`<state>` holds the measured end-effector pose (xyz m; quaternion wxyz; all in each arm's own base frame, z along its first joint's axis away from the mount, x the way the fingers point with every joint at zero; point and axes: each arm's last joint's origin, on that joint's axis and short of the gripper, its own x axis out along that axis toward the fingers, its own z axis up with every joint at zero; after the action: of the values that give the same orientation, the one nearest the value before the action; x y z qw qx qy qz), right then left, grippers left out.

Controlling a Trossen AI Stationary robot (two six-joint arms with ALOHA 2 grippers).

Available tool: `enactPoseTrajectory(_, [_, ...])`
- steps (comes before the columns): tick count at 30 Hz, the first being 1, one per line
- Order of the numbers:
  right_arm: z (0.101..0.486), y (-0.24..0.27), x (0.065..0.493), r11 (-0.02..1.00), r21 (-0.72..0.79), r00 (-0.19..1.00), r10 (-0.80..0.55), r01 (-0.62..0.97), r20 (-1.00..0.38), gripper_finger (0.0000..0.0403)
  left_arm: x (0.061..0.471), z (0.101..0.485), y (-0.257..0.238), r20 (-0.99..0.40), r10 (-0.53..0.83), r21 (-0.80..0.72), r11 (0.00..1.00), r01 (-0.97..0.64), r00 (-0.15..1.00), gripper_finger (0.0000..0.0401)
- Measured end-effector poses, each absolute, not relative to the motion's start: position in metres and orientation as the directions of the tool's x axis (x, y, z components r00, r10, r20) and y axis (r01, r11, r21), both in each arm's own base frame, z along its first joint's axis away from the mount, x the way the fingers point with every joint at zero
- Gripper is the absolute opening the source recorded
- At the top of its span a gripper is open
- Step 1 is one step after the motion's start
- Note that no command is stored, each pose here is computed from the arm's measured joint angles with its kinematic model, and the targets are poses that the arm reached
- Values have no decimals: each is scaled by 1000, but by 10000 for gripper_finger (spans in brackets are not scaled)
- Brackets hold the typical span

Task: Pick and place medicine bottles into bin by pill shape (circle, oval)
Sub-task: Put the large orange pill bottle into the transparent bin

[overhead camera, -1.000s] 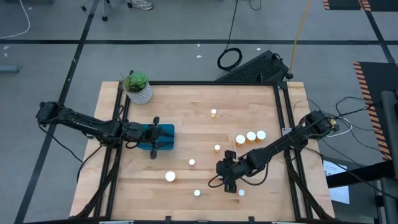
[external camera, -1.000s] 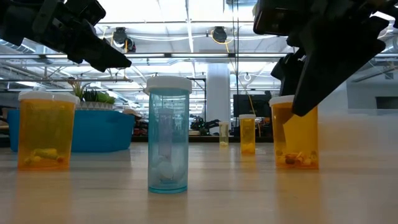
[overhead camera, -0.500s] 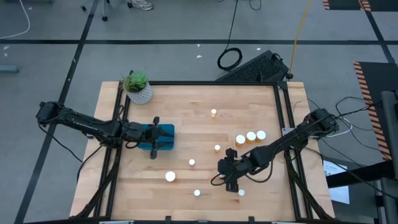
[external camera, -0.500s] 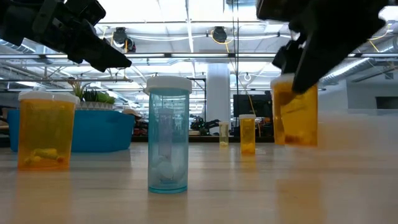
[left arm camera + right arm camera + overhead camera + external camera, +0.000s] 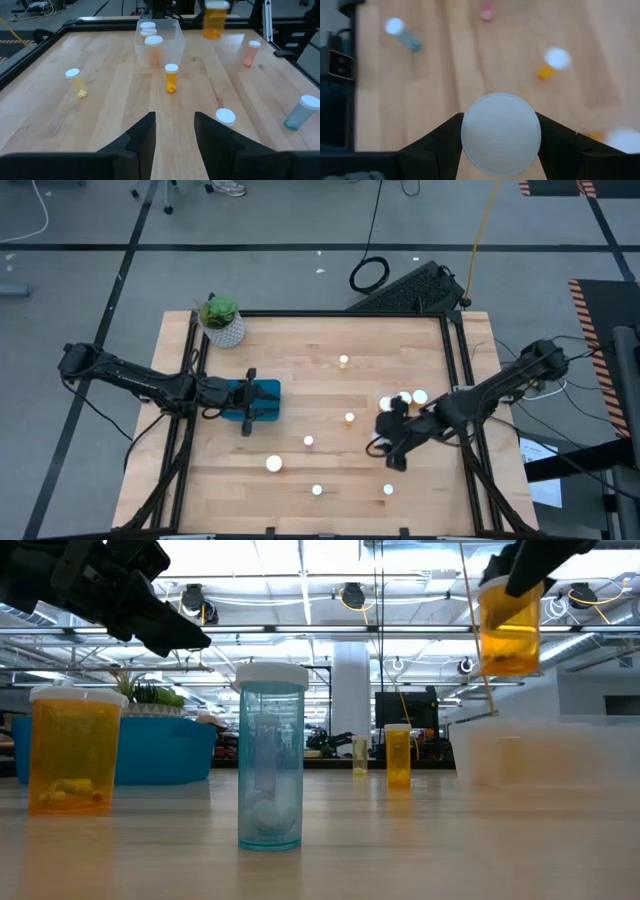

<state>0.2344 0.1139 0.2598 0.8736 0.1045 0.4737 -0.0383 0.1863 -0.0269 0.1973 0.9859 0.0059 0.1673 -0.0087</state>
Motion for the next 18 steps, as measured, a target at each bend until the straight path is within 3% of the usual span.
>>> enactPoseTrajectory(18, [289,70,164,869,5,410,-229,495,-883,210,186,197,-27,-330,-14,9,1000,19,944,138])
